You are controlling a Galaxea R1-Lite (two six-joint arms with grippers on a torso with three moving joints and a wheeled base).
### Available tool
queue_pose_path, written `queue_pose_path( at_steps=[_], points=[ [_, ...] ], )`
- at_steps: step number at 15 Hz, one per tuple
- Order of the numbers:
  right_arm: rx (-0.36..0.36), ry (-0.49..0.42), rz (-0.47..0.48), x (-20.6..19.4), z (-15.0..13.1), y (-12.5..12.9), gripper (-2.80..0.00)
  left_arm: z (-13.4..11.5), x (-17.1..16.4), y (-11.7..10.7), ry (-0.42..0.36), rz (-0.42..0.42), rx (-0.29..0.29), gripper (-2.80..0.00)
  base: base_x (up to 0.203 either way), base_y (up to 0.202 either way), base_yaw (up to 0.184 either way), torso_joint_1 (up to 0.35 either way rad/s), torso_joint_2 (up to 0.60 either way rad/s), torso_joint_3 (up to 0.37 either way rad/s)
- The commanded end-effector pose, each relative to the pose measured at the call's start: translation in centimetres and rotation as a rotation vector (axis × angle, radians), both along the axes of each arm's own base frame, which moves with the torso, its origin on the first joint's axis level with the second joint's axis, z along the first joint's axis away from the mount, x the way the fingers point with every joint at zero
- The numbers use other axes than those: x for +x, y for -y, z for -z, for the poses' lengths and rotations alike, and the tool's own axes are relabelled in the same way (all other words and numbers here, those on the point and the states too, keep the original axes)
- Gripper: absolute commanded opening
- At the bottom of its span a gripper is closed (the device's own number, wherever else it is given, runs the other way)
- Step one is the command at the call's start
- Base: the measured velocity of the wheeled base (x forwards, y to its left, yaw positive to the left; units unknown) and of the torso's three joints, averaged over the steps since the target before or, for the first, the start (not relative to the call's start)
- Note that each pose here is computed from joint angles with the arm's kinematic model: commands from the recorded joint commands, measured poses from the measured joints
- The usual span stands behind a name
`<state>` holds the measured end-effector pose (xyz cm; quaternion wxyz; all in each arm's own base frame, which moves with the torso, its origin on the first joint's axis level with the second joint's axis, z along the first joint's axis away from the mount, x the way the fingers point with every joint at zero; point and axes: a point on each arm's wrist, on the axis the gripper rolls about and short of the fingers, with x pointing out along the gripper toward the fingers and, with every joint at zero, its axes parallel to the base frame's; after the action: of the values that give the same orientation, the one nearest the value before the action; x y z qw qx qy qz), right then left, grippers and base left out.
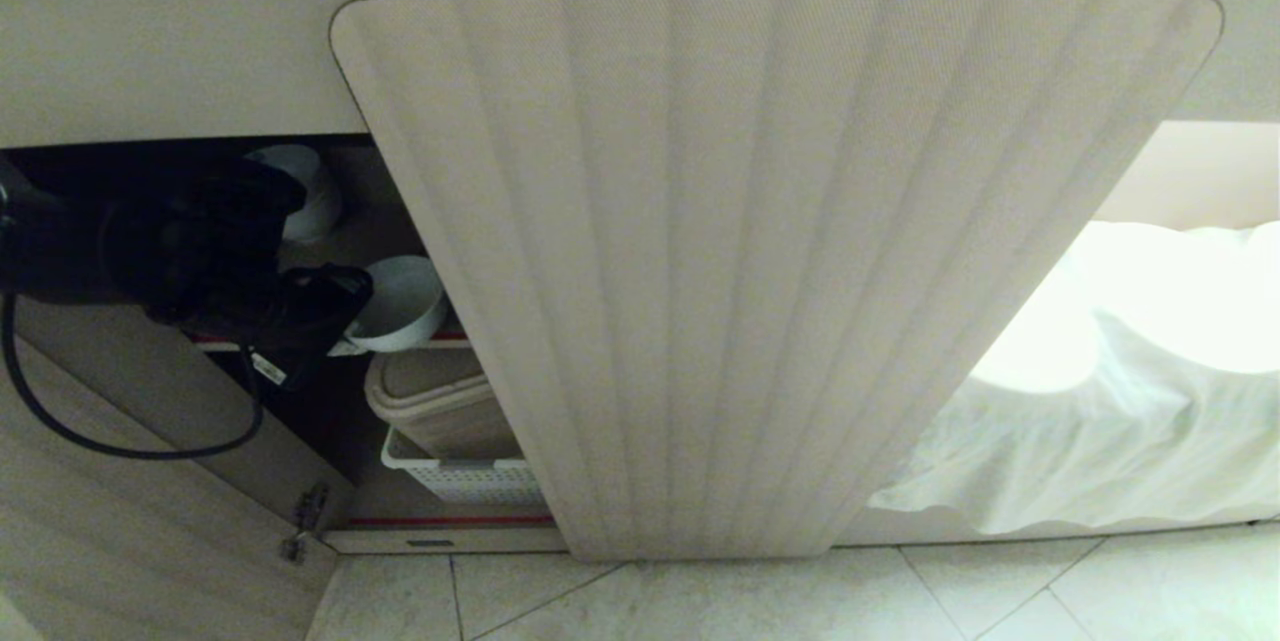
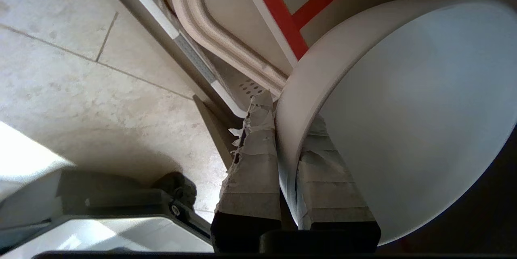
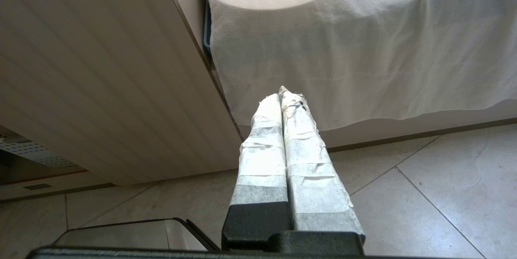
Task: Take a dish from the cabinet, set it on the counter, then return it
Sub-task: Put it back into the cabinet
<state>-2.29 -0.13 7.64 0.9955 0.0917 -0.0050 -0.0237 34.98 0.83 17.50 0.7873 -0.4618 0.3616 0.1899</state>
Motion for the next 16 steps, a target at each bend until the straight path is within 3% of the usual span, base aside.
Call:
queue_pose_path(
  at_steps=[1,12,16],
  points=[
    [0.0,0.001,-0.001,0.0,0.0,0.0,-2.8,-0.2,0.9,0.0,0.009,-0.004,-0.004,-2.8,0.0,0.0,0.0,0.0,0.0,0.0],
    [0.0,0.001,-0.001,0.0,0.0,0.0,-2.8,-0.1,3.8,0.0,0.041,0.0,-0.004,-2.8,0.0,0.0,0.0,0.0,0.0,0.0],
    [0.0,0.001,0.001,0.0,0.0,0.0,-2.8,0.1,4.2,0.0,0.02,0.0,-0.005,-2.8,0.0,0.0,0.0,0.0,0.0,0.0]
  ],
)
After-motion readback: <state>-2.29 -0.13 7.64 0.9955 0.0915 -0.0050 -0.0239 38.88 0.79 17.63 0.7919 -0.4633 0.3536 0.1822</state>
